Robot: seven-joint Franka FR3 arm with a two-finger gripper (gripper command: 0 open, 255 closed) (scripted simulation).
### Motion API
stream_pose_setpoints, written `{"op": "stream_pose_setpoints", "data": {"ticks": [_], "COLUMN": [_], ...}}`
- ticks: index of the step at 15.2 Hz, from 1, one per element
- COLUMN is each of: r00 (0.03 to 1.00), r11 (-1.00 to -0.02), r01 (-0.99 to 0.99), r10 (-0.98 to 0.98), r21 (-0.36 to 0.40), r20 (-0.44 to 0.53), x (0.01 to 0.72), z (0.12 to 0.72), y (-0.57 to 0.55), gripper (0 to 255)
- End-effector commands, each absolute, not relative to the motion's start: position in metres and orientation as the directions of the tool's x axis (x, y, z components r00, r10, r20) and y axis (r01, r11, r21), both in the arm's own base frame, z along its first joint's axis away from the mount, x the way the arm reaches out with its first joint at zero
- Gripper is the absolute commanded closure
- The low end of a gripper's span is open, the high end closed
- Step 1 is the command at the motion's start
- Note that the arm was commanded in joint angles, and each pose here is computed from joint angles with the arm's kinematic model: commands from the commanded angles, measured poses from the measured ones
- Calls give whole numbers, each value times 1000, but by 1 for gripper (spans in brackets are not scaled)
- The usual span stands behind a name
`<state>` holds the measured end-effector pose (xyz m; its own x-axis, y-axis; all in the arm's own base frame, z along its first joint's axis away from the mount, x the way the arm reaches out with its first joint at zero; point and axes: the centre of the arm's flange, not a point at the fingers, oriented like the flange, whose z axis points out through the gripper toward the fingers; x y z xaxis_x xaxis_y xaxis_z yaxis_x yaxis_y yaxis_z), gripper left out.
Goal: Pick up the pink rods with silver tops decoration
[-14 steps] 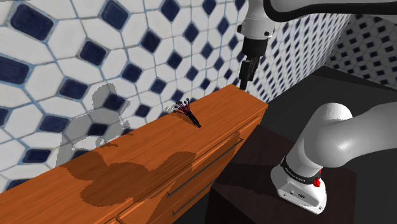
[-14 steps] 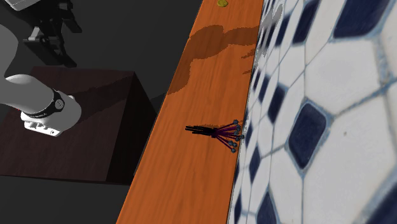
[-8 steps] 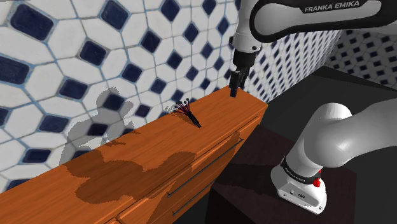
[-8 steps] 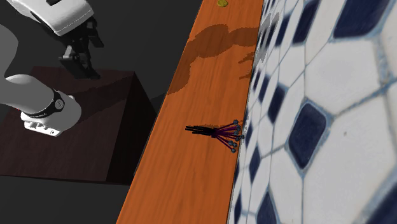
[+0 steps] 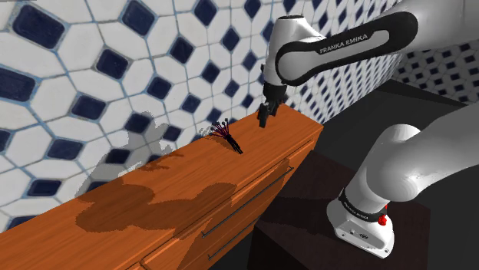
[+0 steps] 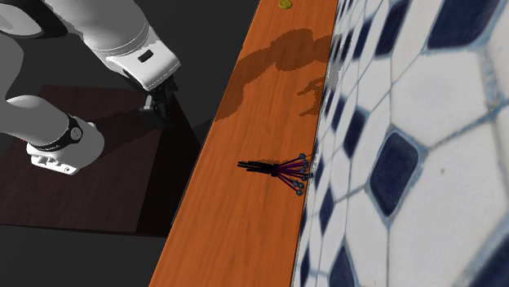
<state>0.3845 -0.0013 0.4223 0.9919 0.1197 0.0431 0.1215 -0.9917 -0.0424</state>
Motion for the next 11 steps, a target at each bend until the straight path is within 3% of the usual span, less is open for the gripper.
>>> {"op": "stream_pose_setpoints", "data": {"ticks": [1, 11], "r00": [991, 983], "r11": [-993, -996], "r01": [117, 88], "r10": [114, 91], "r21": [-30, 27], "r20": [66, 160], "x": [398, 474], "z": [402, 306], "y": [-1, -7], "gripper": [0, 0]}}
